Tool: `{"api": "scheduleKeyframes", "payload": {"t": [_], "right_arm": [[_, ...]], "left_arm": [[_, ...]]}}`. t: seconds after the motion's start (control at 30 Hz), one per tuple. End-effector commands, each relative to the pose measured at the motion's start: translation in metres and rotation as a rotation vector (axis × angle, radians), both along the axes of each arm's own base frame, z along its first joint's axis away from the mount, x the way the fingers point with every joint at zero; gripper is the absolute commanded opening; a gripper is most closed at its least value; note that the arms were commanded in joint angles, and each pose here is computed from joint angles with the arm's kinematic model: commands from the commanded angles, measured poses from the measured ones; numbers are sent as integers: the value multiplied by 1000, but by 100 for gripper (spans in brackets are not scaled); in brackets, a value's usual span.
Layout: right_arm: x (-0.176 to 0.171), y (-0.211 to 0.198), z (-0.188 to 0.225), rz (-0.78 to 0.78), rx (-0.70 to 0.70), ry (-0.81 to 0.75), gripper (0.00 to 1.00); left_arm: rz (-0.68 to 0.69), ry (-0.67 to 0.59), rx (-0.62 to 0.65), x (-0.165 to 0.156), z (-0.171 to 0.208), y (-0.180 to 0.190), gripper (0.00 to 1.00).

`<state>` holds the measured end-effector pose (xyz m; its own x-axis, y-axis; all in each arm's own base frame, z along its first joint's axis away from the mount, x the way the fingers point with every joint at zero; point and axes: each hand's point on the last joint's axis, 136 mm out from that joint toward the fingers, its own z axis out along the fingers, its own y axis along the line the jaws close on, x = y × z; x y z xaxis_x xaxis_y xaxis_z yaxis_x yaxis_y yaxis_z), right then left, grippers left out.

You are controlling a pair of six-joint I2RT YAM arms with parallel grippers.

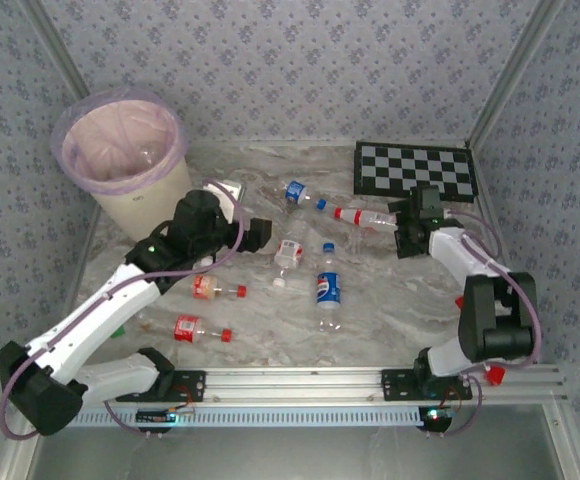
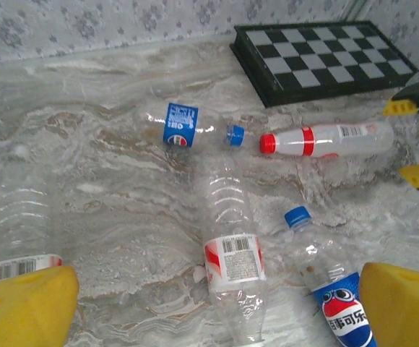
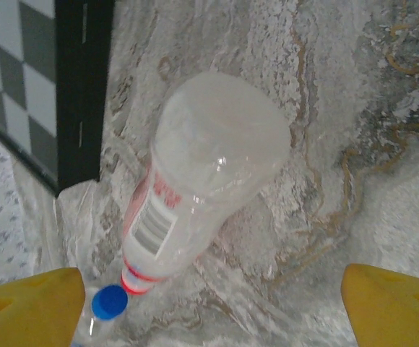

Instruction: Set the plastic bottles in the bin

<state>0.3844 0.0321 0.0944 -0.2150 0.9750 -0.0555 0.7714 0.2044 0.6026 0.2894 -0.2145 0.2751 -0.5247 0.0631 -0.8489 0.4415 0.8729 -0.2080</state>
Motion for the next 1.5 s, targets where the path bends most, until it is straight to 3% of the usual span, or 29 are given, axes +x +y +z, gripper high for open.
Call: {"api": "scheduleKeyframes", "payload": {"t": [0.0, 0.3, 0.37, 0.43, 0.47, 0.73, 0.93, 1.07, 1.13, 1.27, 1.47], "right_arm": [[21, -12, -1, -100, 5, -18, 94], [47, -13, -41, -167, 61, 50, 91], [48, -15, -50, -174, 70, 70, 83], [48, -15, -53, -175, 99, 75, 62], [47, -15, -53, -173, 104, 72, 58], [30, -38, -22, -114, 14, 41, 49], [25, -48, 25, 263, -173, -91, 45], [16, -4, 70, 637, -225, -337, 29], [1, 19, 83, 792, -262, -394, 27], [-26, 55, 107, 1006, -321, -497, 22], [-45, 104, 137, 1187, -306, -632, 24]], "left_arm": [[47, 10, 16, 0, -8, 9, 99], [33, 30, -28, -6, -7, 6, 99], [37, 29, -35, -9, -7, 9, 99], [27, 17, -46, -12, -5, 9, 99], [21, 8, -51, -13, -2, 9, 99], [-96, 14, -104, -9, 19, -21, 99], [-216, 62, -160, 5, 21, -63, 99], [-457, 79, -288, 1, 32, -114, 99], [-537, 106, -330, 0, 35, -133, 99], [-550, 131, -249, 2, 18, -152, 98], [-612, 197, -172, -9, -19, -177, 99]]}}
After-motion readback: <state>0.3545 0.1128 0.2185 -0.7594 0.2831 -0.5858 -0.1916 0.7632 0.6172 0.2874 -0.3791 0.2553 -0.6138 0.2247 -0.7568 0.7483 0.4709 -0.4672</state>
